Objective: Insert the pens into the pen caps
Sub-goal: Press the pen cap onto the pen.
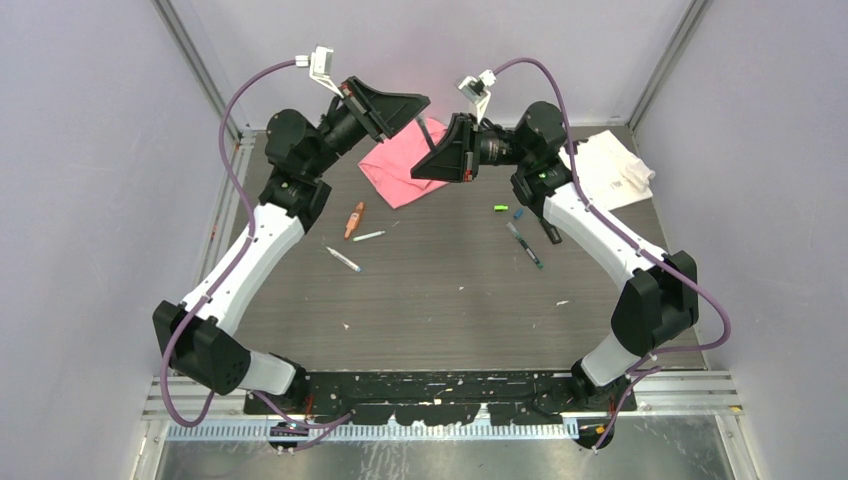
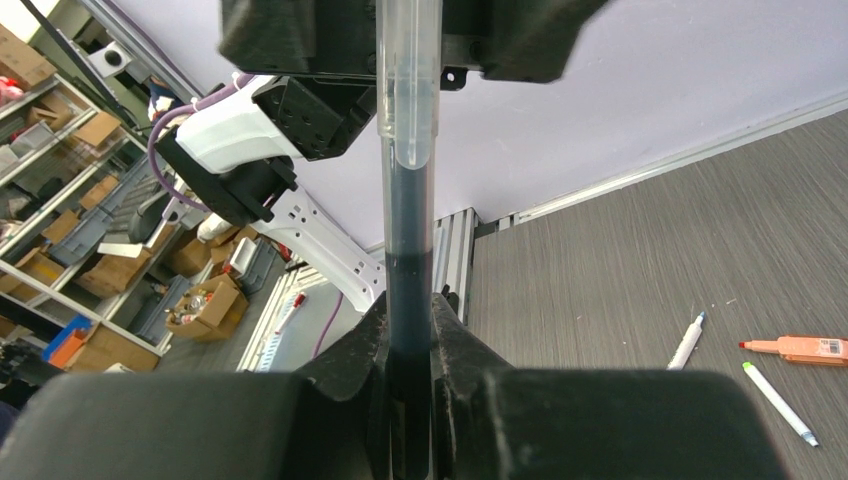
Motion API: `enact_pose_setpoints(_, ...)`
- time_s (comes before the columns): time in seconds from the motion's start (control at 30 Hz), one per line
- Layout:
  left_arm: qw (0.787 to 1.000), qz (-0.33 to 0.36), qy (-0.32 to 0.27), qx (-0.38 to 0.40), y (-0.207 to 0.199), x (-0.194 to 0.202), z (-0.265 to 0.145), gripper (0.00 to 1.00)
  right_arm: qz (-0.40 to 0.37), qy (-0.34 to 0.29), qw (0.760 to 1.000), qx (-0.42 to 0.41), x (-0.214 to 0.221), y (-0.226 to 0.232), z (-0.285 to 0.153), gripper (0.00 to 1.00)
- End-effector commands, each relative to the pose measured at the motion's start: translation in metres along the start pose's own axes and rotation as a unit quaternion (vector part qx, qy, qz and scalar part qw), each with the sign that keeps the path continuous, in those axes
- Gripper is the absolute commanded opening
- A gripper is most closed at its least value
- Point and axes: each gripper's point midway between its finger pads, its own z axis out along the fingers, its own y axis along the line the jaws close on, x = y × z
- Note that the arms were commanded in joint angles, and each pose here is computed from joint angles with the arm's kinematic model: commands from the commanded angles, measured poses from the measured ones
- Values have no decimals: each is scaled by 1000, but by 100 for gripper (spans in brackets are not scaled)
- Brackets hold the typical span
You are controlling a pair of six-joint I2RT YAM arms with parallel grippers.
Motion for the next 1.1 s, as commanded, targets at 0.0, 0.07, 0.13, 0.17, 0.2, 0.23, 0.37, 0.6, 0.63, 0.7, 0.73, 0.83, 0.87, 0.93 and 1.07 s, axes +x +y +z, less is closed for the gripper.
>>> enact_pose_setpoints(0.0,999,11,-4,31,-21,-10,5,20,-34,-3,999,-13,-12,17,1,1)
enact_pose_setpoints(0.07,999,8,6,40,-22,-5,6,6,-35,-5,999,-11,-13,16,1,1)
enact_pose_setpoints(0.13,999,5,18,46,-23,1,6,1,-34,-5,999,-11,-14,17,2,1)
enact_pose_setpoints(0.17,999,5,24,49,-24,5,5,1,-35,-6,999,-10,-16,17,2,1)
enact_pose_setpoints(0.2,998,6,33,52,-26,9,4,0,-36,-7,999,-9,-18,17,2,1)
enact_pose_setpoints(0.23,998,11,44,53,-26,14,3,1,-40,-9,999,-9,-20,18,2,1)
enact_pose_setpoints(0.37,992,23,119,36,-23,53,-7,1,-57,-28,998,21,-44,10,-2,1)
enact_pose_setpoints(0.6,979,-26,196,-58,4,117,-22,1,-150,-47,979,133,-97,-23,-15,1)
enact_pose_setpoints(0.63,976,-34,192,-93,13,123,-23,1,-150,-40,977,145,-97,-25,-13,1)
enact_pose_setpoints(0.7,972,-36,184,-139,24,135,-23,0,-144,-44,979,134,-101,-22,-7,1)
enact_pose_setpoints(0.73,972,-35,182,-145,24,140,-22,1,-138,-53,983,110,-104,-16,-3,1)
enact_pose_setpoints(0.83,983,-65,156,-77,7,144,-10,1,-138,-72,987,26,-111,16,9,1)
enact_pose_setpoints(0.87,983,-76,158,-49,0,146,-8,1,-138,-73,988,11,-111,23,11,1)
enact_pose_setpoints(0.93,979,-97,179,-1,-13,153,-6,0,-139,-78,987,4,-114,29,12,1)
enact_pose_setpoints(1.07,964,-110,240,13,-16,172,-19,1,-166,-87,979,83,-134,7,-5,1)
